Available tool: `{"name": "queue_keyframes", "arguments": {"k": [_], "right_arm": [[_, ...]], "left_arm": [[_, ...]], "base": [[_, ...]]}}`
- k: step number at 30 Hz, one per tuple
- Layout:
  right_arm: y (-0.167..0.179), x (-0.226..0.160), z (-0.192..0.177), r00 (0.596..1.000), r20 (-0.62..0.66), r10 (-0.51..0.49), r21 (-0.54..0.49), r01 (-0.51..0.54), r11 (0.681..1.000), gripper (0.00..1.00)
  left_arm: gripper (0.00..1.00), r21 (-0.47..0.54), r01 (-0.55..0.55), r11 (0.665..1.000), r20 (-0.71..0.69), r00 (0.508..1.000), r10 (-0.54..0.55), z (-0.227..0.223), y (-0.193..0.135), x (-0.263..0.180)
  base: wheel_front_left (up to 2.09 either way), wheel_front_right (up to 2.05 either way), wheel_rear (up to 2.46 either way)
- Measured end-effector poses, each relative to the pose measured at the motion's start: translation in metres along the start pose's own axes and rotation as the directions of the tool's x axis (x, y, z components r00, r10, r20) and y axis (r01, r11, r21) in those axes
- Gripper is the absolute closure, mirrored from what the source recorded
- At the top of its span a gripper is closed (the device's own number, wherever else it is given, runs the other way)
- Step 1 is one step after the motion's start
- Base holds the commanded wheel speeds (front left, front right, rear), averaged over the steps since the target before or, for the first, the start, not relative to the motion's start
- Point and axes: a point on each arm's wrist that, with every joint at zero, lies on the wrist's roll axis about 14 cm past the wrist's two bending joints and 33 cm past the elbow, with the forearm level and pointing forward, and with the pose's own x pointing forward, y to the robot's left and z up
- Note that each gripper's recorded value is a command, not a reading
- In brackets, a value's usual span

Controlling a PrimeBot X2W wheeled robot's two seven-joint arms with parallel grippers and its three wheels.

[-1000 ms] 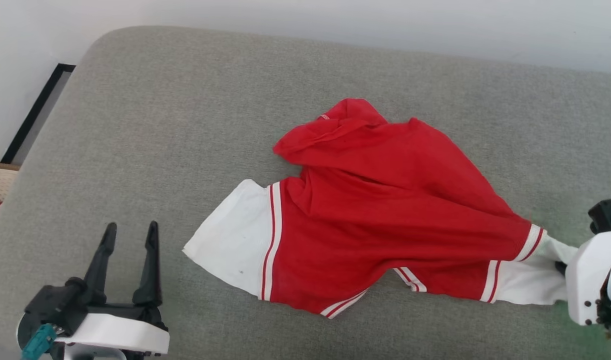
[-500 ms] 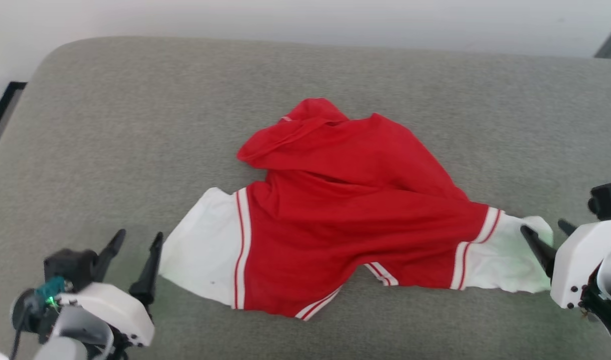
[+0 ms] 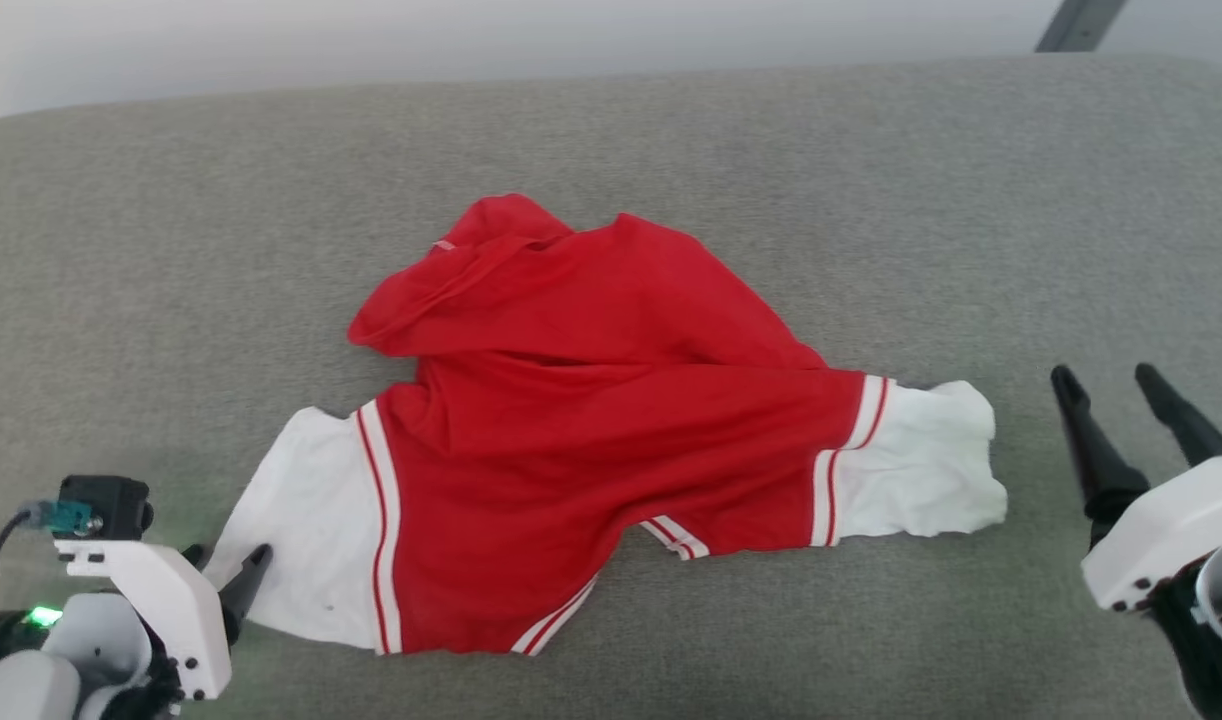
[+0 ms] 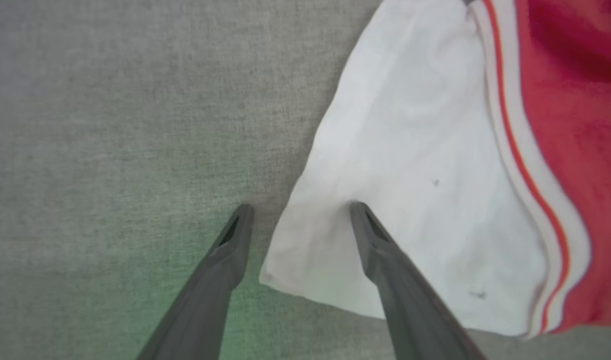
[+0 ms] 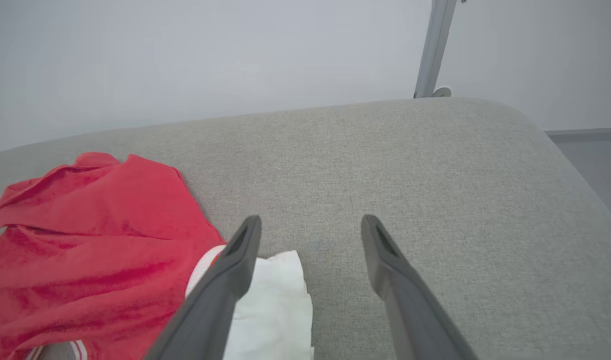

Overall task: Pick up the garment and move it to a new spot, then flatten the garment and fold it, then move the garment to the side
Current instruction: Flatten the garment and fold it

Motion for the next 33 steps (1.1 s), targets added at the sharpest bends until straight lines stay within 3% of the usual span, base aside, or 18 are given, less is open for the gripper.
{"name": "queue_keyframes", "arguments": {"k": [5, 11, 15, 16, 17, 26, 33], "right_arm": [[-0.001, -0.008, -0.014, 0.999, -0.038, -0.013, 0.029, 0.014, 0.999, 0.0], [0.004, -0.009, -0.021, 0.997, -0.076, 0.004, 0.032, -0.001, 0.999, 0.0], [0.007, -0.007, -0.029, 0.993, -0.119, 0.017, 0.027, -0.014, 1.0, 0.0], [0.007, -0.006, -0.034, 0.99, -0.143, 0.019, 0.024, -0.015, 1.0, 0.0], [0.006, -0.005, -0.041, 0.984, -0.177, 0.019, 0.02, -0.016, 1.0, 0.0], [-0.003, 0.018, -0.087, 0.908, -0.416, 0.044, -0.005, -0.05, 0.999, 0.0], [0.01, 0.043, -0.119, 0.815, -0.57, 0.106, -0.002, -0.131, 0.991, 0.0]], "left_arm": [[0.0, 0.033, -0.016, 0.999, -0.149, 0.989, 0.021, -0.005, 0.006, 0.003], [0.0, -0.028, -0.047, 0.998, -0.34, 0.94, 0.035, -0.019, 0.004, 0.001], [0.0, -0.018, -0.029, 0.999, -0.375, 0.927, 0.02, -0.019, -0.006, 0.003], [0.31, -0.006, -0.026, 1.0, -0.38, 0.925, 0.022, -0.019, -0.006, 0.003], [1.0, 0.002, -0.018, 1.0, -0.388, 0.921, 0.018, -0.02, -0.008, 0.004], [1.0, 0.062, 0.039, 0.997, -0.388, 0.922, -0.012, -0.015, -0.018, 0.018], [1.0, 0.055, 0.037, 0.998, -0.375, 0.927, -0.013, -0.011, -0.016, 0.024]], "base": [[0.0, 0.0, 0.0], [0.0, 0.0, 0.0], [0.0, 0.0, 0.0], [0.0, 0.0, 0.0], [0.0, 0.0, 0.0], [0.0, 0.0, 0.0], [0.0, 0.0, 0.0]]}}
